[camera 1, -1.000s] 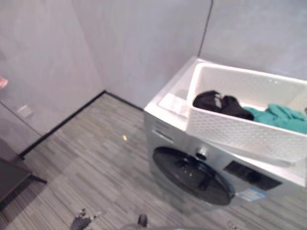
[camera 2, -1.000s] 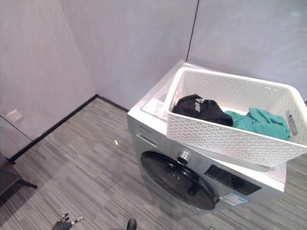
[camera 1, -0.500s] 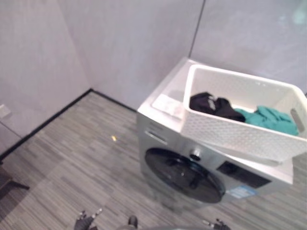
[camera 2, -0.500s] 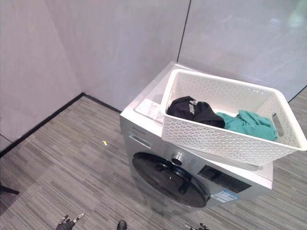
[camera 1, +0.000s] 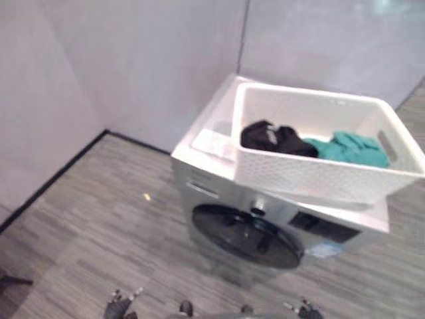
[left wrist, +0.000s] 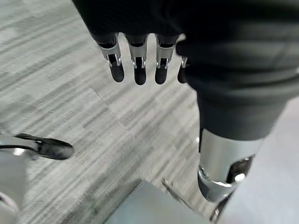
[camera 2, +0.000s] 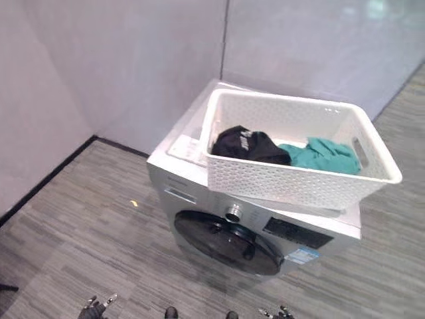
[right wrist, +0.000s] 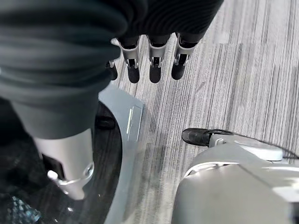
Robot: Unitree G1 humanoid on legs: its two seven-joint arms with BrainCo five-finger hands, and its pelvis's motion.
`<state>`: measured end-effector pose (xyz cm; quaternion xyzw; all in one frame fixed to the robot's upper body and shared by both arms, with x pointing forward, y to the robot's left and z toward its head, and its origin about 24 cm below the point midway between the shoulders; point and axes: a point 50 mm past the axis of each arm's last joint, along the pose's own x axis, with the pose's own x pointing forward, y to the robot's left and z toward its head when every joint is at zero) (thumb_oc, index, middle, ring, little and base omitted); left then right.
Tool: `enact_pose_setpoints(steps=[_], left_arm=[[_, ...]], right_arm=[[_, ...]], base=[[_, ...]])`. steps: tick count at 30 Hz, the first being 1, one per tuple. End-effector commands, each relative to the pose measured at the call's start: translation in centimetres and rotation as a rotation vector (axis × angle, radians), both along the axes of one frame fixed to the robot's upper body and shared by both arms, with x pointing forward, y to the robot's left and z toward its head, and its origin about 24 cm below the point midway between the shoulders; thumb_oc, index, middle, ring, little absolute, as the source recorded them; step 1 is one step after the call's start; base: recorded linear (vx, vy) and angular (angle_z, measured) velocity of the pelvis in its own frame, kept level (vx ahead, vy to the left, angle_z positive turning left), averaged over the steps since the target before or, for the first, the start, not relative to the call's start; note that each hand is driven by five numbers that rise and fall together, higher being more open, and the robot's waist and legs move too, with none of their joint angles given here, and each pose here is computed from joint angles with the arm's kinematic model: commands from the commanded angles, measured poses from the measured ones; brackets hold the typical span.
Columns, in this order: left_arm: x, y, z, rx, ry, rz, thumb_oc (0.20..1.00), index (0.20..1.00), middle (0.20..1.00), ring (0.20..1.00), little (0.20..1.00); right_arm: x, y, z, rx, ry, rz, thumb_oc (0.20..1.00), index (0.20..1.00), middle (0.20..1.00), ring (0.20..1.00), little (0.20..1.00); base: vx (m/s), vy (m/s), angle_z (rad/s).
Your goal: Grab the laundry basket,head to the washer,open it,put in the laundry and shut it.
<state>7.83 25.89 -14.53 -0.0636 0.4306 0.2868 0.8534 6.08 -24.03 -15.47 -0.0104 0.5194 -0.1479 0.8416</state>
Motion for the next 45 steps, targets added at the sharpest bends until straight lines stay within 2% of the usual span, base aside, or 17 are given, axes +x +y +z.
enact_pose_setpoints(steps=[1,7,9,27,34,40,45], left_arm=[[1.7,1.0,0.8,0.049,-0.056,-0.025,1.0,1.0,1.0,1.0,1.0],[2.5,1.2,1.2,0.06,-0.083,-0.064,1.0,1.0,1.0,1.0,1.0],[2.6,1.4,1.2,0.07,-0.071,-0.086,1.0,1.0,1.0,1.0,1.0],[5.3,0.3,1.9,0.074,-0.139,-0.17,1.0,1.0,1.0,1.0,1.0],[9.2,-1.8,3.3,0.043,-0.274,-0.205,1.0,1.0,1.0,1.0,1.0],[8.4,-3.1,2.8,0.008,-0.253,-0.24,1.0,1.0,1.0,1.0,1.0],[8.9,-4.6,2.9,-0.022,-0.272,-0.332,1.0,1.0,1.0,1.0,1.0]], right_arm=[[1.9,-2.3,1.4,-0.097,-0.078,0.052,1.0,1.0,1.0,1.0,1.0],[1.9,-3.2,2.6,-0.143,-0.135,0.098,1.0,1.0,1.0,1.0,1.0],[2.4,-3.7,4.1,-0.164,-0.22,0.122,1.0,1.0,1.0,1.0,1.0],[4.3,-3.6,5.6,-0.223,-0.29,0.267,1.0,1.0,1.0,1.0,1.0],[7.5,-3.7,7.6,-0.311,-0.43,0.237,1.0,1.0,1.0,1.0,1.0],[8.1,-3.9,7.6,-0.314,-0.442,0.17,1.0,1.0,1.0,1.0,1.0],[7.6,-4.2,6.3,-0.273,-0.379,0.068,1.0,1.0,1.0,1.0,1.0]], base=[[-0.03,0.026,-0.5],[-0.02,0.017,-0.3],[-0.03,0.033,-0.24],[-0.04,-0.064,-0.06],[-0.25,-0.124,0.55],[-0.11,0.153,0.11],[-0.11,0.302,0.18]])
